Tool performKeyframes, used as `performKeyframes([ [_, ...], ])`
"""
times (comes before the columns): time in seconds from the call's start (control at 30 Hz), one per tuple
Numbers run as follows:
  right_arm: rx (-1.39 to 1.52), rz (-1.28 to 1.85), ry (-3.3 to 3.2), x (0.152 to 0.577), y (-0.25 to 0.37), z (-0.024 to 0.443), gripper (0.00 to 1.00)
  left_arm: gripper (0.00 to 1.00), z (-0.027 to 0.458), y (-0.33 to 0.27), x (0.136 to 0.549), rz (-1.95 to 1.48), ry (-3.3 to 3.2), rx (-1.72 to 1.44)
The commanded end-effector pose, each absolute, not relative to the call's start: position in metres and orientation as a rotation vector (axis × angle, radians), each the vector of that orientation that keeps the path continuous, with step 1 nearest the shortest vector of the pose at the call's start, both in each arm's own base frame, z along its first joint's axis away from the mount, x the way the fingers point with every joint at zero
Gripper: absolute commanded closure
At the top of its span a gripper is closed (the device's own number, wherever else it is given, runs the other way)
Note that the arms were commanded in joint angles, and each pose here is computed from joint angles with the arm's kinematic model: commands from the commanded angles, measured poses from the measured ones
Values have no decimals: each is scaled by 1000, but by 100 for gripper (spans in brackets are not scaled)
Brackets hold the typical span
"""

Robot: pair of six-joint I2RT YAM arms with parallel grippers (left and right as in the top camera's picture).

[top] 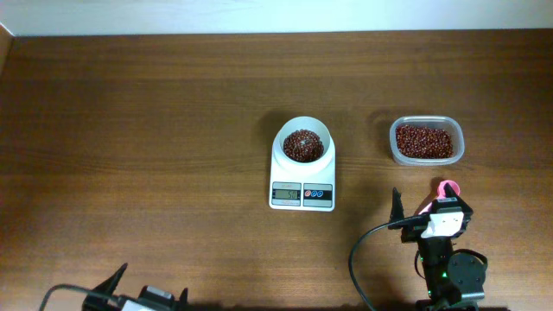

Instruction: Scoop and weigh 50g on scale

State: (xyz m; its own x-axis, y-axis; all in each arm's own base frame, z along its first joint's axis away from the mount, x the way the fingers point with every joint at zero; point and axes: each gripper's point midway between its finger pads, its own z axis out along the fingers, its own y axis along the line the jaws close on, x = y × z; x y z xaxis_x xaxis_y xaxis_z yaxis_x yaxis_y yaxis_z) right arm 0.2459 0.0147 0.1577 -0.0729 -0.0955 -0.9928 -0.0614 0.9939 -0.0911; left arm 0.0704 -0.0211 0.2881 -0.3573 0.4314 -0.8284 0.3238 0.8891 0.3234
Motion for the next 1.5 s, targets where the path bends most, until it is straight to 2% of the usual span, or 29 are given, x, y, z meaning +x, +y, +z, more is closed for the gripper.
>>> performKeyframes([
  [0.0, -138, -22, 1646, 245, 18, 155, 1, 1, 290, -18, 58, 152, 1915, 493],
  [0.3, -138, -22, 1646, 245, 18, 155, 1, 1, 293, -17, 34, 172, 1805, 471],
  [0.6, -138, -22, 1646, 245, 18, 155, 1, 1, 302, -37, 43, 76, 1735, 539],
  [0.7, -138, -22, 1646, 245, 18, 155, 1, 1, 310, -31, 59, 103, 1703, 486],
  [0.9, -138, -22, 1646, 245, 18, 155, 1, 1, 316, 7, 99, 30, 1700, -10],
  [1.2, -138, -22, 1646, 245, 18, 155, 1, 1, 283, 11, 156, 57, 1697, -39],
  [1.47, -138, -22, 1646, 245, 18, 155, 1, 1, 230, 9, 209, 56, 1679, -40],
])
